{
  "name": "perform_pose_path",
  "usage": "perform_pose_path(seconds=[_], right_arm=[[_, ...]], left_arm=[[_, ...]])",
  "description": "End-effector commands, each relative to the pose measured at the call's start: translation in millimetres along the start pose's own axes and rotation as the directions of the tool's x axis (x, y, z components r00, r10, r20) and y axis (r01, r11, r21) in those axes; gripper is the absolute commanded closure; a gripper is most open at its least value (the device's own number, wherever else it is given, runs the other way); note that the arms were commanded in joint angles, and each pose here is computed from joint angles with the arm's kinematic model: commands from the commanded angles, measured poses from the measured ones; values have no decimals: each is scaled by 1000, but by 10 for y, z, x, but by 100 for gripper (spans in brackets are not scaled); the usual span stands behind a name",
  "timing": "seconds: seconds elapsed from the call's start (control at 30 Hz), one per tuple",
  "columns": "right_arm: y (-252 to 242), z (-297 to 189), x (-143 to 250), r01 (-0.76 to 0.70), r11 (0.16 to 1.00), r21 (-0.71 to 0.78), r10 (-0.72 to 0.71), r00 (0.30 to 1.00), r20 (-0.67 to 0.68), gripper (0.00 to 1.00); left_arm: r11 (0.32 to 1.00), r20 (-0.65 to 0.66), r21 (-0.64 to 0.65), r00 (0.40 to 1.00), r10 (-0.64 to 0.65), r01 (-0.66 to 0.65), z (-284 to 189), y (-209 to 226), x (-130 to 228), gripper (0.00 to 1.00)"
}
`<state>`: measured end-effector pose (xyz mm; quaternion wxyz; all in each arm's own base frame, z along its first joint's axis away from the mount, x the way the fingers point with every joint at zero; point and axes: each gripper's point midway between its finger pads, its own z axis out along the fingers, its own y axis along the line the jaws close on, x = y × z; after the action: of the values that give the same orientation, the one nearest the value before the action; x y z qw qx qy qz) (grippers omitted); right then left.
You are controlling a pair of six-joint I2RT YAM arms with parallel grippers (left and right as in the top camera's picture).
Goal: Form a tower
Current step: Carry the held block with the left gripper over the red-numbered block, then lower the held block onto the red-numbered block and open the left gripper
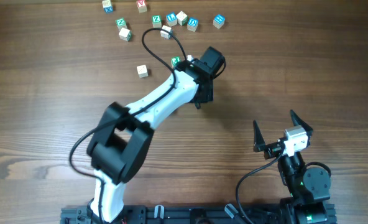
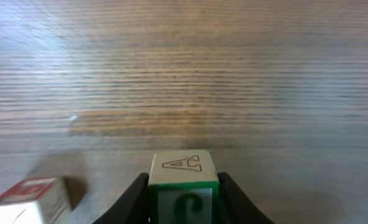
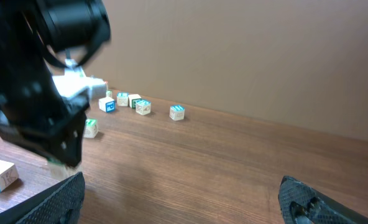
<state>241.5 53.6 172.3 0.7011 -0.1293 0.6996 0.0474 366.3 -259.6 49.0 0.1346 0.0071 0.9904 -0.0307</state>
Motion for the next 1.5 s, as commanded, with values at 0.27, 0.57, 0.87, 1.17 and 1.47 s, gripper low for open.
perform_pose_path(seconds=[0.27,0.57,0.87,1.17,1.47], right_arm=[[-41,-5,-17,-11,1000,21,11,1000,8,0],[-41,-5,-17,-11,1000,21,11,1000,8,0],[-41,-5,-17,-11,1000,21,11,1000,8,0],[-41,-5,-17,-11,1000,21,11,1000,8,0],[-41,-5,-17,-11,1000,21,11,1000,8,0]], left_arm=[[988,-88,-95,987,-131,122,-671,652,207,74],[975,-99,-130,976,-196,183,-358,950,274,75],[991,-108,-61,987,-122,116,-276,893,246,71],[991,-108,-61,987,-122,116,-116,925,336,65],[993,-92,-76,991,-95,88,-114,957,307,63]])
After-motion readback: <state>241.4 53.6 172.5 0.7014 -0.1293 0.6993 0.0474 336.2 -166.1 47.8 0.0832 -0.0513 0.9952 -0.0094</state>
